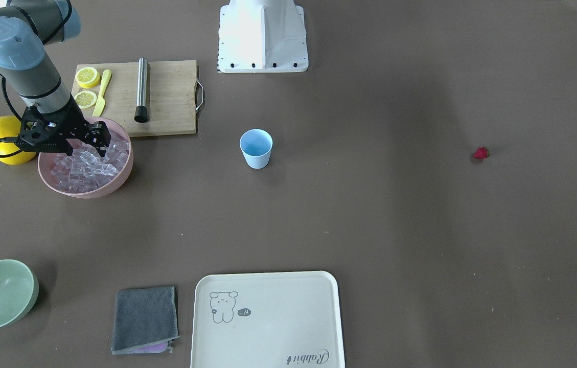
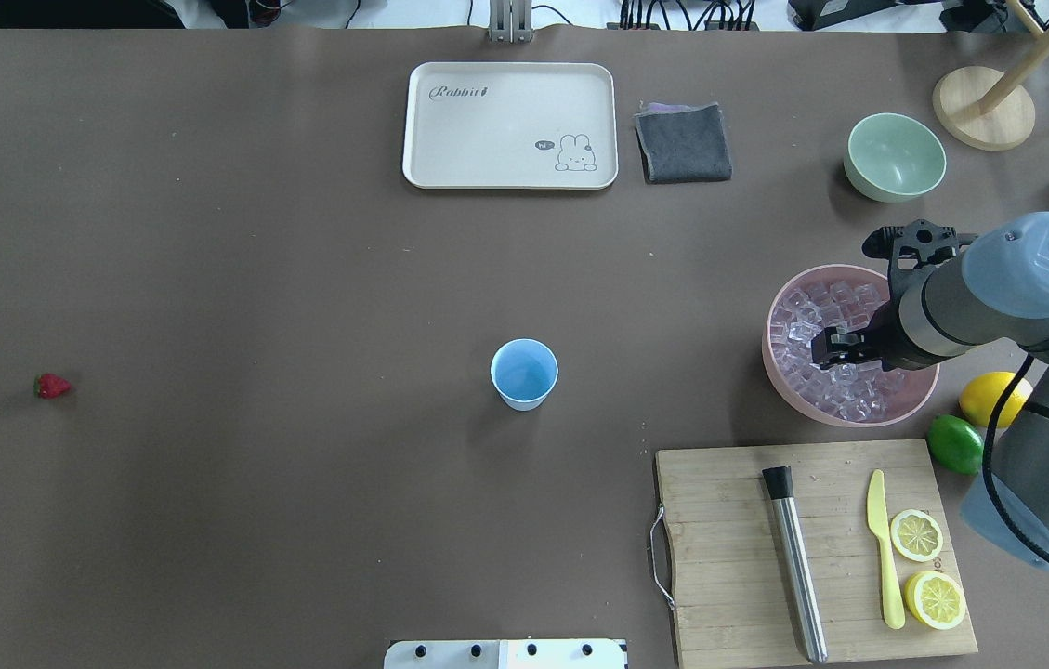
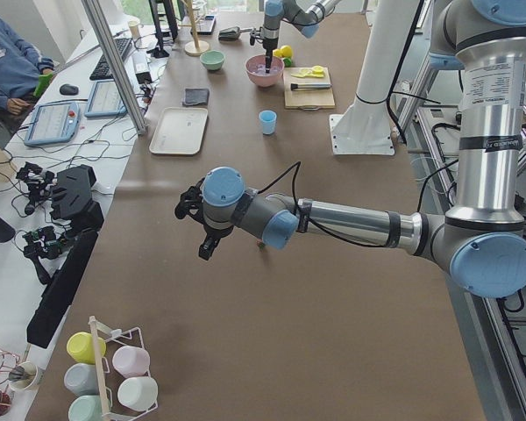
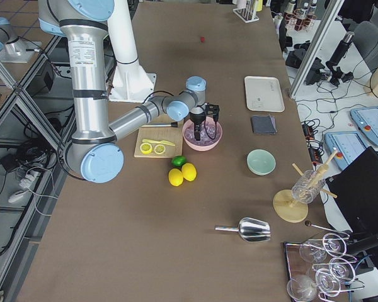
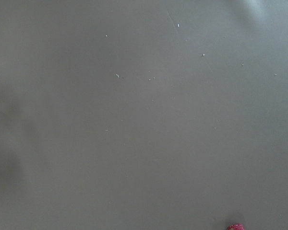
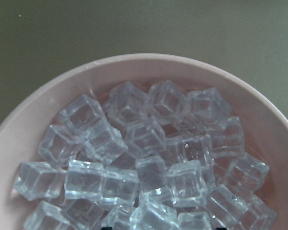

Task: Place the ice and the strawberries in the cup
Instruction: 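Reach the right gripper into the pink bowl and grasp an ice cube, then carry the ice cube with the right gripper over the blue cup and release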

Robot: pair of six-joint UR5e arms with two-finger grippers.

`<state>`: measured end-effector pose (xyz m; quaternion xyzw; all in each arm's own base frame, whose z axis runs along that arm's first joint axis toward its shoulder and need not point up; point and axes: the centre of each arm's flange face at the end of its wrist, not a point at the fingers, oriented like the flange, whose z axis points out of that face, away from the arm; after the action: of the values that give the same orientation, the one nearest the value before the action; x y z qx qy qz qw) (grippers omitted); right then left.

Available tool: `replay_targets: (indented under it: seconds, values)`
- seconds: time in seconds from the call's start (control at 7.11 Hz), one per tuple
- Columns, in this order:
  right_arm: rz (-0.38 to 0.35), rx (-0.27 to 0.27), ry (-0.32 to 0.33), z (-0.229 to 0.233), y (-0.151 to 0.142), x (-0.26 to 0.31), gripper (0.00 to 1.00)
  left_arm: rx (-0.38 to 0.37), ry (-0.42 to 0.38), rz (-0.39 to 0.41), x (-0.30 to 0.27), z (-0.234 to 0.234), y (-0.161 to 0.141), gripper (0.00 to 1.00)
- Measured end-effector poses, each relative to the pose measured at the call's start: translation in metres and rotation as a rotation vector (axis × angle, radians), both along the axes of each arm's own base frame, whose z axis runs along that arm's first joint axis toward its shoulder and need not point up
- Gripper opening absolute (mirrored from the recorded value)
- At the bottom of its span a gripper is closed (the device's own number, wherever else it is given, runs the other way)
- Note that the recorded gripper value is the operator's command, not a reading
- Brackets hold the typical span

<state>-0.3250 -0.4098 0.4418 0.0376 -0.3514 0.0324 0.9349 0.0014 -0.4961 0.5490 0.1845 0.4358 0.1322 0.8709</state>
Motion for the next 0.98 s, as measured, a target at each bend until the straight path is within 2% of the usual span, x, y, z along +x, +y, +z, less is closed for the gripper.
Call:
replay_targets:
  seconds: [0.14, 0.28, 0.98]
  values:
    - [-0.003, 0.004, -0.001, 0.001, 0.001, 0.0, 0.09, 0.0, -0.001, 0.003, 0.002, 0.0, 0.0, 0.99]
    - [-0.005, 0.008, -0.004, -0.001, 0.001, 0.0, 0.0, 0.0, -0.001, 0.005, 0.003, 0.001, 0.0, 0.99]
    - [0.002, 0.032, -0.063, -0.034, -0.006, 0.01, 0.0, -0.001, -0.002, 0.008, 0.003, 0.003, 0.001, 0.99]
